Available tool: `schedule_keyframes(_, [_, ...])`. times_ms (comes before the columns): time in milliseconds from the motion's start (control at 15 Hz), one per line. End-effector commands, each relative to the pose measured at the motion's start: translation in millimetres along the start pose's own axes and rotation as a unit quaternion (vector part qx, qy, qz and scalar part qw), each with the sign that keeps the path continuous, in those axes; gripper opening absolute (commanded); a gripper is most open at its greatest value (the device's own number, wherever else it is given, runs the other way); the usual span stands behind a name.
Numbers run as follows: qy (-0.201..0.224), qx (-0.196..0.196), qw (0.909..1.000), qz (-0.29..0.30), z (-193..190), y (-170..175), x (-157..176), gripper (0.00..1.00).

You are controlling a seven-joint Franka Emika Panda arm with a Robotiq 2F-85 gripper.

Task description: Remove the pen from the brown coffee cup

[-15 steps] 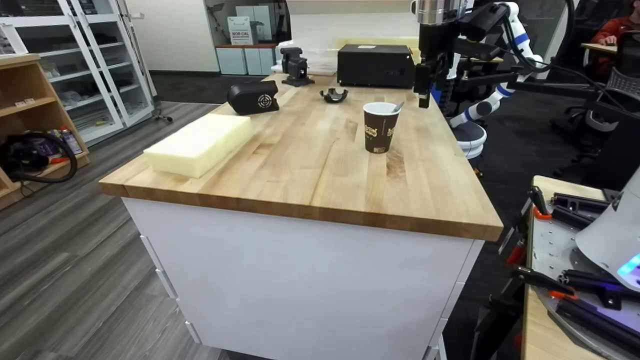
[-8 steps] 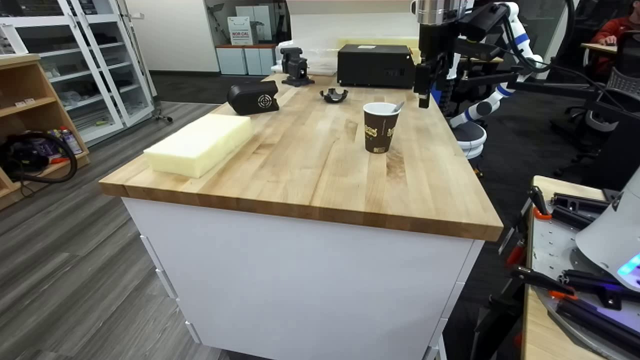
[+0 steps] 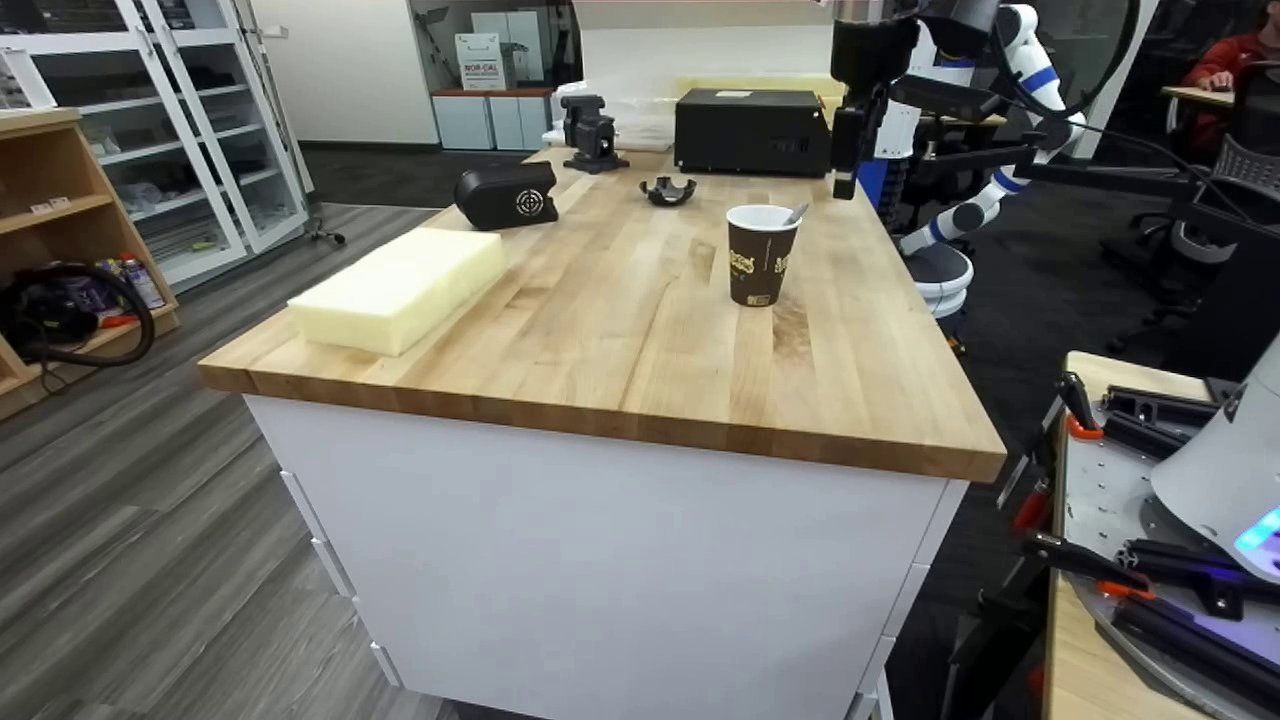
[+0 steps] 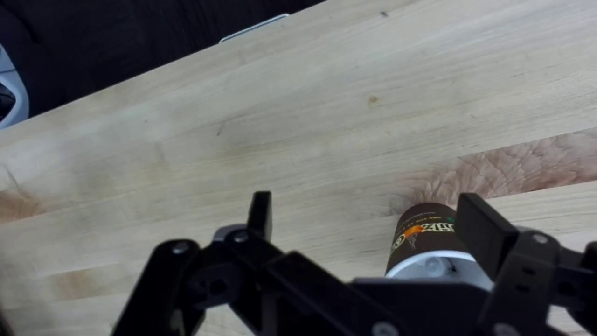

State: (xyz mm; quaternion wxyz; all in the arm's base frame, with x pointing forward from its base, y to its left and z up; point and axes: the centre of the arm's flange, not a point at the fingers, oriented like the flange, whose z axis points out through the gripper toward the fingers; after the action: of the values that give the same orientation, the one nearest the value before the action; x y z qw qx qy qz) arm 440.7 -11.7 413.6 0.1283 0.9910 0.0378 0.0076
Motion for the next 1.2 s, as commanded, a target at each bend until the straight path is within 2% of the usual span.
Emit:
schedule_keyframes(0, [0.016,0.001,0.9986,-0.050,-18,1,-5,1.00])
schedule_keyframes(333, [0.085,0.029,0.9890,-0.118,-7,6,12,1.00])
schedule_keyframes(533, [0.105,0.043,0.9831,-0.144,-2,9,19,1.00])
schedule_keyframes(867, [0.110,0.087,0.9739,-0.178,5,8,24,1.00])
schedule_keyframes(1133, [0.105,0.103,0.9700,-0.194,10,-1,28,1.00])
